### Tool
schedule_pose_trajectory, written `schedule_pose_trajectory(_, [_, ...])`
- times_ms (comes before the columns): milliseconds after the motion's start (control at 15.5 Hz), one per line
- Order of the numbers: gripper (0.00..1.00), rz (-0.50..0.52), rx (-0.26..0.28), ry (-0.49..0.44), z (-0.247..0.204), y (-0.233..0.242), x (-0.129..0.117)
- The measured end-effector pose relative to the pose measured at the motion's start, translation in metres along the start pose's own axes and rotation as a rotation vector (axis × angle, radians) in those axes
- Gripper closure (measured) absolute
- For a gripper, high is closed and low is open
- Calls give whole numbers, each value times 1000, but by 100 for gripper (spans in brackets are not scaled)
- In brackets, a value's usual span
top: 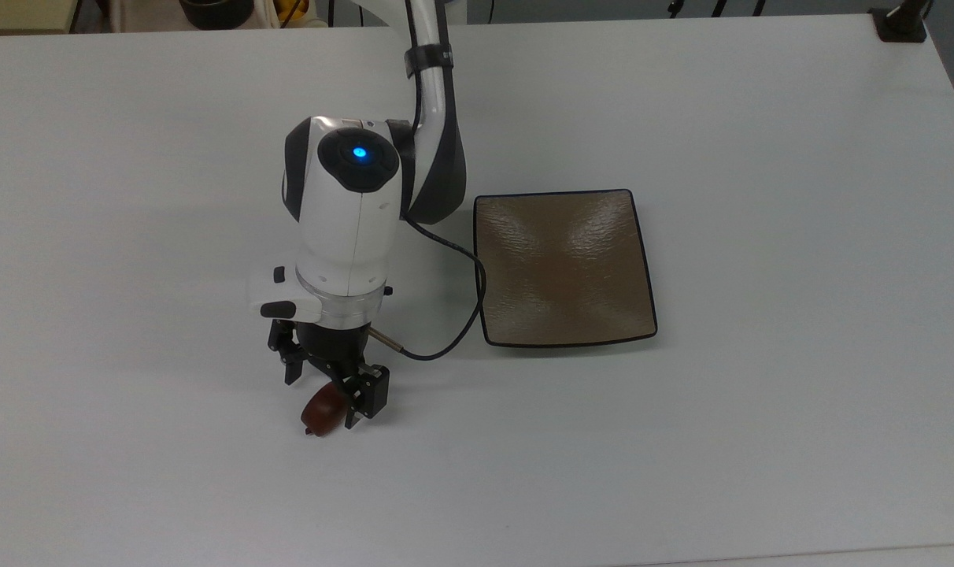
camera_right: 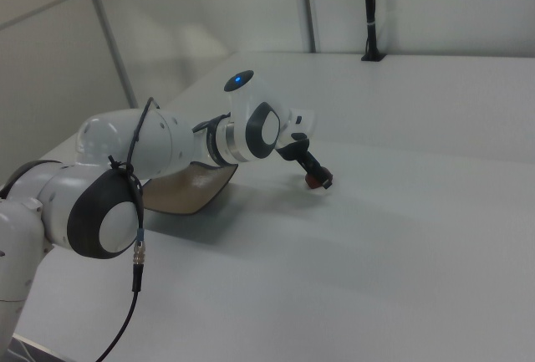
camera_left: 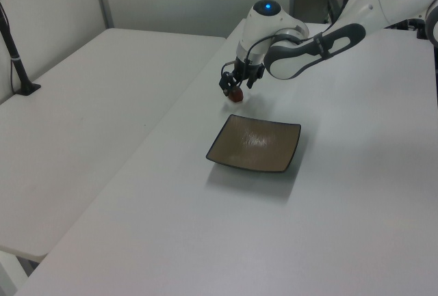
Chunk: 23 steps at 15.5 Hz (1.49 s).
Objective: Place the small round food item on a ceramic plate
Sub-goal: 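Close the gripper on the red food item and lift it, then carry the held food item over the square ceramic plate and lower it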
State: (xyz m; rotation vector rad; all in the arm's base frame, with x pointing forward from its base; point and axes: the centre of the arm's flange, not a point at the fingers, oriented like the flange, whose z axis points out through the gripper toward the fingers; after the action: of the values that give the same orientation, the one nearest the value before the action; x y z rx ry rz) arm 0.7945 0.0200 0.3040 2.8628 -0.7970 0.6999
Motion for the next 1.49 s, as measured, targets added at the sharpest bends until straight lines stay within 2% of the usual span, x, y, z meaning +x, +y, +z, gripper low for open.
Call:
schedule_pose_trajectory(65, [4, -17, -8, 8, 3, -1, -2])
schedule_pose_trajectory(194, [23, -24, -12, 11, 4, -1, -2])
schedule_pose_trajectory(453, [68, -23, -10, 15, 2, -1, 0])
schedule_pose_trajectory(517, [74, -22, -9, 17, 1, -1, 1])
schedule_pose_trajectory(776, [76, -16, 8, 43, -19, -4, 11])
schedule_pose_trajectory(970, [75, -21, 52, 55, -55, -19, 13])
schedule_pose_trajectory(1164, [75, -47, 93, 35, -85, -38, -4])
schedule_pose_trajectory(1487, [75, -110, 124, -8, -123, -61, -47])
